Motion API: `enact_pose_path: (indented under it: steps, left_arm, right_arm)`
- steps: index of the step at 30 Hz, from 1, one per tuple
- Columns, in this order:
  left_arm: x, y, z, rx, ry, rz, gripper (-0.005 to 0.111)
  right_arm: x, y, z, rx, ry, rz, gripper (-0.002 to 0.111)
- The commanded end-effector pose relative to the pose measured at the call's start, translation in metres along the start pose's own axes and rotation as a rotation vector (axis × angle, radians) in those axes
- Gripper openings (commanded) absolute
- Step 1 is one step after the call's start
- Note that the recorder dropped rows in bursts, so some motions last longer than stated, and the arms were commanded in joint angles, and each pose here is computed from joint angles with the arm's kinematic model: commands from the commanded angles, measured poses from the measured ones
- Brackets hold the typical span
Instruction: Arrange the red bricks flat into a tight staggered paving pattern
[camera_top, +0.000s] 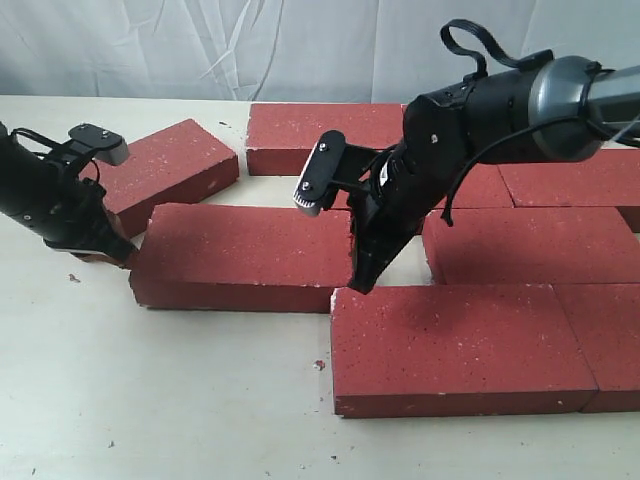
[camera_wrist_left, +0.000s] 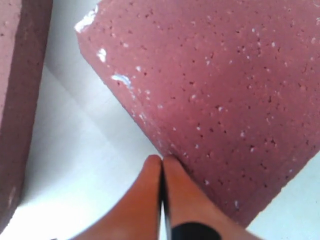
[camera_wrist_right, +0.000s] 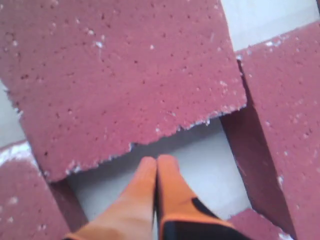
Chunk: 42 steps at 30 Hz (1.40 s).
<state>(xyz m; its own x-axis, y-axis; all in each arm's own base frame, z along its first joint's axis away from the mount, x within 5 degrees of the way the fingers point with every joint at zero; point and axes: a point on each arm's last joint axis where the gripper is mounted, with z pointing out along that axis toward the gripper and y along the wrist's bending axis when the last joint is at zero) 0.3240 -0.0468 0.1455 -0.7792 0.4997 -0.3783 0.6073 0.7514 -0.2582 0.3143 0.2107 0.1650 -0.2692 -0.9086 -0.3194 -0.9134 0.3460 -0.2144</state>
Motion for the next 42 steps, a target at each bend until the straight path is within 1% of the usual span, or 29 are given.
enact_pose_path:
  steps: [1, 4, 7, 9, 11, 15, 22, 28, 32, 36, 40, 42]
  left_arm:
    - [0.0, 0.002, 0.004, 0.012, 0.001, -0.013, 0.0]
    - [0.001, 0.003, 0.007, 0.018, 0.006, -0.02, 0.0]
    - [0.001, 0.002, 0.009, 0.031, 0.004, -0.034, 0.0]
    - [0.001, 0.002, 0.009, 0.038, 0.004, -0.031, 0.0]
    - [0.001, 0.002, 0.009, 0.039, 0.003, -0.032, 0.0]
    - [-0.001, -0.001, 0.01, 0.043, 0.004, -0.026, 0.0]
    - [-0.008, -0.017, 0.018, 0.058, 0.017, 0.026, 0.0]
    - [-0.015, -0.023, 0.024, 0.017, -0.005, 0.055, 0.0]
    - [-0.014, -0.025, 0.036, 0.028, 0.013, 0.049, 0.0]
    - [-0.019, -0.032, 0.037, 0.048, 0.014, 0.071, 0.0]
    - [-0.02, -0.03, 0.037, 0.025, 0.008, 0.081, 0.0]
    - [-0.016, -0.022, 0.034, -0.022, 0.039, 0.105, 0.0]
  right_arm:
    - [0.006, -0.003, -0.03, 0.031, 0.049, 0.032, -0.001]
    - [0.008, -0.006, -0.043, 0.055, 0.06, 0.007, -0.001]
    - [0.014, -0.016, -0.047, 0.088, 0.061, 0.015, -0.001]
    - [0.021, -0.026, -0.048, 0.104, 0.06, 0.045, -0.001]
    - [0.029, -0.035, -0.048, 0.113, 0.052, 0.104, -0.001]
    - [0.036, -0.044, -0.049, 0.108, 0.024, 0.189, -0.001]
    - [0.033, -0.046, -0.049, 0.118, -0.02, 0.219, -0.001]
    - [0.032, -0.046, -0.049, 0.109, -0.027, 0.234, -0.001]
    - [0.032, -0.046, -0.049, 0.109, -0.027, 0.234, -0.001]
    - [0.032, -0.046, -0.049, 0.109, -0.027, 0.234, -0.001]
    - [0.032, -0.046, -0.049, 0.109, -0.027, 0.234, -0.001]
    - [0.032, -0.046, -0.049, 0.109, -0.027, 0.234, -0.001]
